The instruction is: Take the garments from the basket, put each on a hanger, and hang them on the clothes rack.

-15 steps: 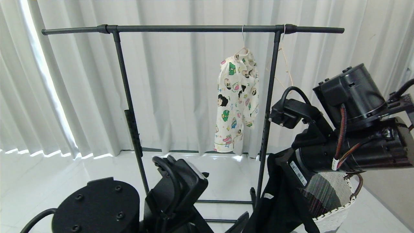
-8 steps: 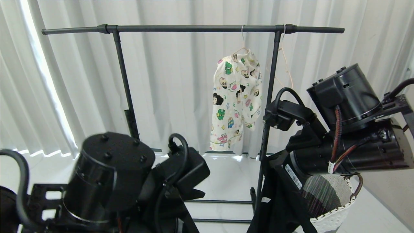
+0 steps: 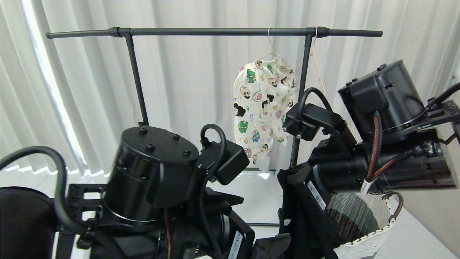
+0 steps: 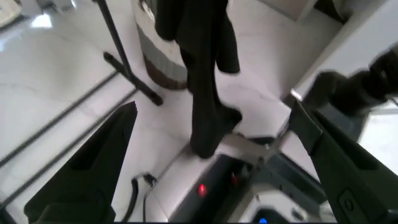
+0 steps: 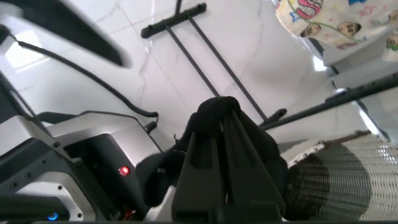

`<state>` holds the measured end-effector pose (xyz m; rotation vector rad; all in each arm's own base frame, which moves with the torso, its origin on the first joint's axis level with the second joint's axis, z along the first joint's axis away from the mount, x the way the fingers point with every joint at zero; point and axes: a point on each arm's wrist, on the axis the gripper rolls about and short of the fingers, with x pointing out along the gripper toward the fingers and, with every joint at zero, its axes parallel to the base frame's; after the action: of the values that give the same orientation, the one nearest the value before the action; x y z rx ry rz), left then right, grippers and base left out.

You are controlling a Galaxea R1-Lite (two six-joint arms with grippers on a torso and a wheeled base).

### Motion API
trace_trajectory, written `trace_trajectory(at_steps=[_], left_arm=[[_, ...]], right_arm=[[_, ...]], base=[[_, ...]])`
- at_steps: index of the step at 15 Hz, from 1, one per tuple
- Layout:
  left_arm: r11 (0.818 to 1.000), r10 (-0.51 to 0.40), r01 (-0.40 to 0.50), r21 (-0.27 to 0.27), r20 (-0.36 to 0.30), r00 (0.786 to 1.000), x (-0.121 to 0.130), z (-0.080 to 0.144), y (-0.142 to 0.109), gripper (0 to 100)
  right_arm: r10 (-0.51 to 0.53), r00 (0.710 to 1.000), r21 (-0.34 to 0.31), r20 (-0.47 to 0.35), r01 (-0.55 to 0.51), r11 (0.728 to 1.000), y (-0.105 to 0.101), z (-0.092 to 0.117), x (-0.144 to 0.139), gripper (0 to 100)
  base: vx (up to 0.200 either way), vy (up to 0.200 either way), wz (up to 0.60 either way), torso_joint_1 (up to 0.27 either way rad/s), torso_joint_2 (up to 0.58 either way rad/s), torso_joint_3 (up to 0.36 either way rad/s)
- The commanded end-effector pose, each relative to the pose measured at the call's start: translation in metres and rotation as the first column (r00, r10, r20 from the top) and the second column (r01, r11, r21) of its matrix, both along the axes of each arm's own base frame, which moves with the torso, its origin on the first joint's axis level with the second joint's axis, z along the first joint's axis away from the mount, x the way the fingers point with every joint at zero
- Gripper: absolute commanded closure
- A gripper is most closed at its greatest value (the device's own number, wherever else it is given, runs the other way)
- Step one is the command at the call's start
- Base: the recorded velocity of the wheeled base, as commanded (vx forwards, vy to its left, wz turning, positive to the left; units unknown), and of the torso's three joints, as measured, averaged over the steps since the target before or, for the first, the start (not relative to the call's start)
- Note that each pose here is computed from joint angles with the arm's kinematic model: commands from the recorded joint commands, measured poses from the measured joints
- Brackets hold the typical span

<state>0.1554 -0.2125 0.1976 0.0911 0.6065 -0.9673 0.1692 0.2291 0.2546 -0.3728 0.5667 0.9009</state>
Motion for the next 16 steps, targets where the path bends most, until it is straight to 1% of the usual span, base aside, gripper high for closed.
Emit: trace_trajectory(at_steps=[1, 2, 4, 6, 9, 12, 13, 15, 16], left_arm=[[0.998, 0.011, -0.009, 0.058, -0.035, 0.999, 0.012, -0.022, -0.015, 0], [0.996, 0.034, -0.03, 0.082, -0.045, 0.998, 0.018, -0.03, -0.018, 0], [0.983, 0.124, -0.119, 0.138, -0.025, 0.992, 0.032, -0.045, -0.02, 0], [0.976, 0.151, -0.145, 0.161, -0.028, 0.988, 0.038, -0.053, -0.02, 0], [0.972, 0.154, -0.144, 0.184, -0.042, 0.987, 0.039, -0.061, -0.021, 0], [0.965, 0.156, -0.138, 0.222, -0.063, 0.986, 0.035, -0.072, -0.016, 0], [0.959, 0.159, -0.135, 0.248, -0.078, 0.984, 0.032, -0.079, -0.012, 0], [0.957, 0.164, -0.136, 0.257, -0.089, 0.983, 0.03, -0.082, -0.01, 0], [0.957, 0.176, -0.147, 0.249, -0.099, 0.979, 0.03, -0.081, -0.01, 0]], right_arm=[[0.019, 1.0, 0.016, 0.006, -0.019, 1.0, 0.002, 0.005, -0.003, 100], [0.031, 0.999, 0.024, 0.01, -0.031, 0.999, 0.003, 0.008, -0.006, 100], [0.047, 0.999, 0.037, 0.02, -0.048, 0.998, 0.006, 0.012, -0.009, 100], [0.06, 0.998, 0.048, 0.027, -0.062, 0.997, 0.009, 0.016, -0.012, 100], [0.087, 0.996, 0.063, 0.027, -0.088, 0.994, 0.01, 0.019, -0.015, 100], [0.087, 0.996, 0.074, 0.033, -0.089, 0.993, 0.009, 0.027, -0.016, 100], [0.096, 0.995, 0.082, 0.033, -0.099, 0.992, 0.009, 0.03, -0.016, 100], [0.106, 0.994, 0.094, 0.038, -0.109, 0.99, 0.009, 0.034, -0.017, 100], [0.112, 0.993, 0.088, 0.033, -0.114, 0.99, 0.01, 0.033, -0.019, 100]], base=[[0.0, 0.0, 0.0, 0.0, 0.0, 0.0], [0.0, 0.0, 0.0, 0.0, 0.0, 0.0], [0.0, 0.0, 0.0, 0.0, 0.0, 0.0], [0.0, 0.0, 0.0, 0.0, 0.0, 0.0], [0.0, 0.0, 0.0, 0.0, 0.0, 0.0], [0.0, 0.0, 0.0, 0.0, 0.0, 0.0], [0.0, 0.0, 0.0, 0.0, 0.0, 0.0], [0.0, 0.0, 0.0, 0.0, 0.0, 0.0], [0.0, 0.0, 0.0, 0.0, 0.0, 0.0]])
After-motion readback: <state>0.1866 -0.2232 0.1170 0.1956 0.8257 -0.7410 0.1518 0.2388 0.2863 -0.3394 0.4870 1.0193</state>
